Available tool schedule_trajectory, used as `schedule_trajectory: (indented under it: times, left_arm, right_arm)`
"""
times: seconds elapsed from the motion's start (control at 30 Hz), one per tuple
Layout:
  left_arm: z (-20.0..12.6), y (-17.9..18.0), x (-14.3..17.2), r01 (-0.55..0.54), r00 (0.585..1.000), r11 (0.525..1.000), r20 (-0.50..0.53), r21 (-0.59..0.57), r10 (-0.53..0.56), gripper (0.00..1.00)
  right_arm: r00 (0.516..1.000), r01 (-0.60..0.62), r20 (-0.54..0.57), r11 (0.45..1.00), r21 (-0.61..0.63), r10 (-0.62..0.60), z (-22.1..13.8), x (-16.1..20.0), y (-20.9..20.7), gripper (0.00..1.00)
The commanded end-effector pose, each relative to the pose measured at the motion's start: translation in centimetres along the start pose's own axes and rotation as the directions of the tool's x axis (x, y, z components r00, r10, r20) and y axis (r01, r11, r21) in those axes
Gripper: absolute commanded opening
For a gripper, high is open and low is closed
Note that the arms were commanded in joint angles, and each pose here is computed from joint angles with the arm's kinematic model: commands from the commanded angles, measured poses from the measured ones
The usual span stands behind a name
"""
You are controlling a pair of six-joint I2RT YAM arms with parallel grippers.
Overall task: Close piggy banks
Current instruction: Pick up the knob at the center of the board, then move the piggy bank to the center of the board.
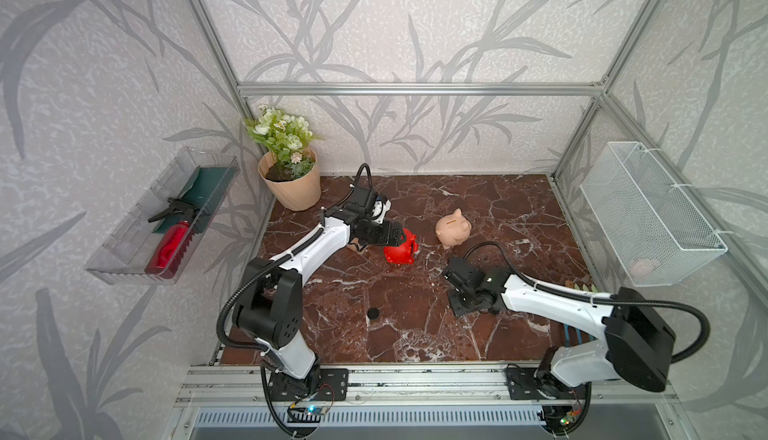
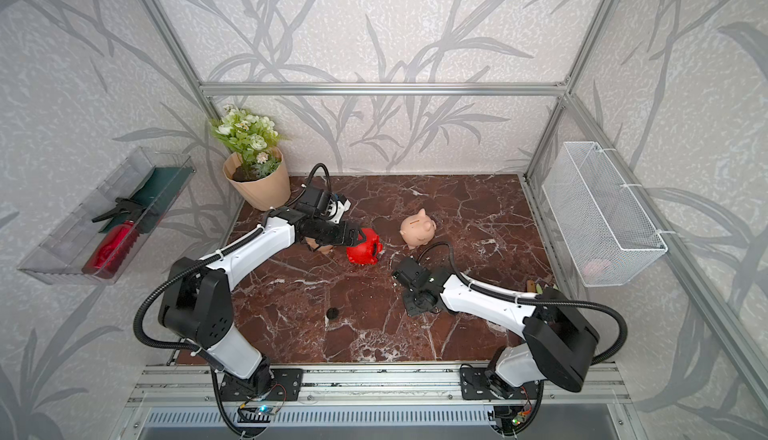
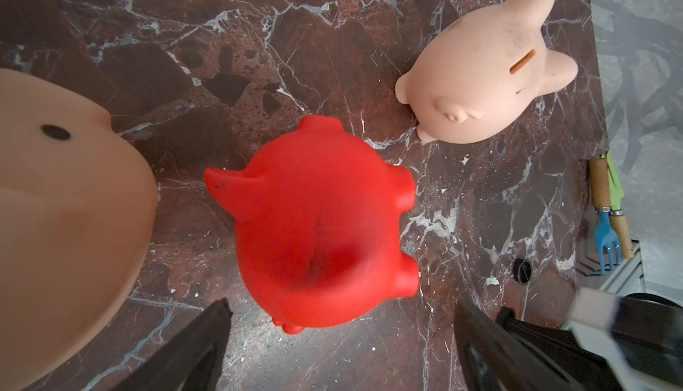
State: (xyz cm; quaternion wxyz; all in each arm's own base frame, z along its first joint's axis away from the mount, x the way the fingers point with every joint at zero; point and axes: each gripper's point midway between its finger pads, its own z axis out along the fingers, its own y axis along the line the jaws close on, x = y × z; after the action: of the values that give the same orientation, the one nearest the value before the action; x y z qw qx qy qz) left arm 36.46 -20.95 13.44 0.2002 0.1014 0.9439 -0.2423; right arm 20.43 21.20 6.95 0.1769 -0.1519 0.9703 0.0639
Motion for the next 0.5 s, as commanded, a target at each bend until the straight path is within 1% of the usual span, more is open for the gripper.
schedule_trajectory:
  times: [0.0,0.17,0.27,0.37,0.47]
  left_arm:
    - [-0.9,-0.8,-0.3,-0.021,0.999,0.999,0.027,-0.049,0.023,0.94]
    - [0.0,-0.6,-0.4,-0.043,0.999,0.992,0.017,-0.123,0.046,0.94]
    - [0.7,-0.2,-0.4,-0.052,0.999,0.989,-0.015,-0.139,0.051,0.94]
    - [1.2,0.0,-0.6,-0.078,0.996,0.985,-0.048,-0.156,0.071,0.94]
    - [1.4,-0.1,-0.9,-0.105,0.993,0.983,-0.074,-0.15,0.095,0.94]
  right_arm:
    - [0.985,0.031,0.169,0.999,-0.012,-0.028,-2.9,-2.9,-0.1,0.0]
    - [0.931,0.08,0.361,0.994,-0.074,-0.049,-5.7,-4.6,-0.2,0.0]
    - [0.895,0.114,0.443,0.985,-0.132,-0.044,-6.8,-5.2,-0.3,0.0]
    - [0.864,0.13,0.504,0.971,-0.202,-0.011,-7.3,-5.8,-0.4,0.0]
    - [0.815,0.18,0.58,0.95,-0.254,0.001,-7.6,-6.2,-0.3,0.0]
